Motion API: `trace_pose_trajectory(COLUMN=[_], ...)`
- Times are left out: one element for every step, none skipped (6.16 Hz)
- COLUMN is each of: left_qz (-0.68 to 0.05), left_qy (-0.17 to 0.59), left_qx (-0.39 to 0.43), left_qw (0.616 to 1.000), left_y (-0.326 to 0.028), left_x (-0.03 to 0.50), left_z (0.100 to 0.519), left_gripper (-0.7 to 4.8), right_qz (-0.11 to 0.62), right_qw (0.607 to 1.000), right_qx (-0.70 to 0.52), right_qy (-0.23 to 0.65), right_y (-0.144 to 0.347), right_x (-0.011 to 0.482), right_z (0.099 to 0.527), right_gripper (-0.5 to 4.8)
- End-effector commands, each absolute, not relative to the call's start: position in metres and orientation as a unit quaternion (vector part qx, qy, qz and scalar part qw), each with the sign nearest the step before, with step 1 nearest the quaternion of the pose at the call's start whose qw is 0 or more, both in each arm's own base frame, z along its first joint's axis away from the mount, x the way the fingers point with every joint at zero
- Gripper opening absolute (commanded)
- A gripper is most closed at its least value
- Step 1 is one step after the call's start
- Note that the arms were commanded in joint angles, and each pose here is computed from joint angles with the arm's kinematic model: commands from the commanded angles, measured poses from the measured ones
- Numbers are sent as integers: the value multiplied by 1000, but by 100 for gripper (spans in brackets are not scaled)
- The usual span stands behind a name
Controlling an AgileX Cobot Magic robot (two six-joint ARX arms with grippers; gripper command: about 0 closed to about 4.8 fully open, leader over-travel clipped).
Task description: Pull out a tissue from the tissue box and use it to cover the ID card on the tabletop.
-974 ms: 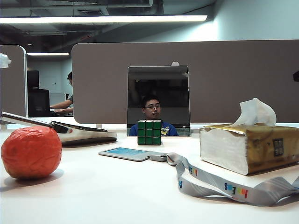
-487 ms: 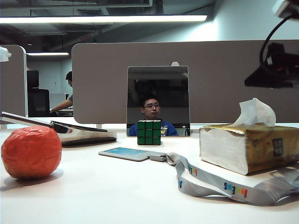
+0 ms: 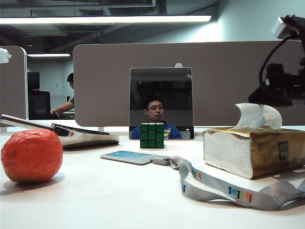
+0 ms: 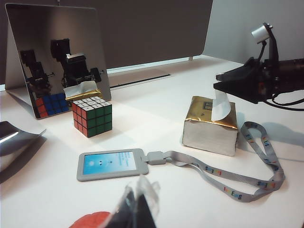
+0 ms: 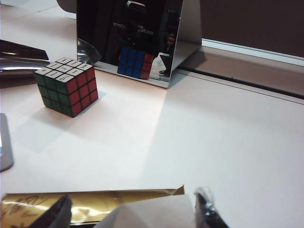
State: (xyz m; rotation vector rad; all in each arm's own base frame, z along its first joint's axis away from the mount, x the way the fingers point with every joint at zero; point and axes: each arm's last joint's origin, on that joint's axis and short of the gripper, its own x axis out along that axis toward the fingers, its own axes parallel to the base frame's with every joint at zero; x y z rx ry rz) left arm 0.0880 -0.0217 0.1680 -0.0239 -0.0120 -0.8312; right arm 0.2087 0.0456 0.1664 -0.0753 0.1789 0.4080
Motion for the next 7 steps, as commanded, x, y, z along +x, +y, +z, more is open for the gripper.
trace_pose_trajectory(left_qz=[-406, -406, -406, -404, -404, -404, -404], left_qy=[-13, -13, -13, -13, -13, -14, -14], left_qx=[-8, -8, -8, -8, -8, -8, -8], left_qw=[914, 914, 914, 914, 914, 915, 915], left_y=[-22, -22, -22, -22, -22, -22, -22], left_x=[88, 88, 88, 88, 88, 88, 88], left_z=[170, 170, 170, 170, 170, 170, 170], left_gripper=[-6, -6, -6, -6, -6, -6, -6], right_qz=[194, 194, 195, 248, 263, 290, 303], right_qw=[975, 976, 976, 968, 965, 956, 951], right_qx=[-23, -23, -23, -21, -7, -1, -3], right_qy=[101, 98, 99, 29, 2, -45, -65], right_y=[47, 47, 47, 51, 52, 53, 54], right_x=[218, 219, 219, 220, 220, 219, 218], right_z=[159, 160, 160, 174, 180, 190, 194], right_gripper=[328, 239, 138, -5, -5, -5, -6])
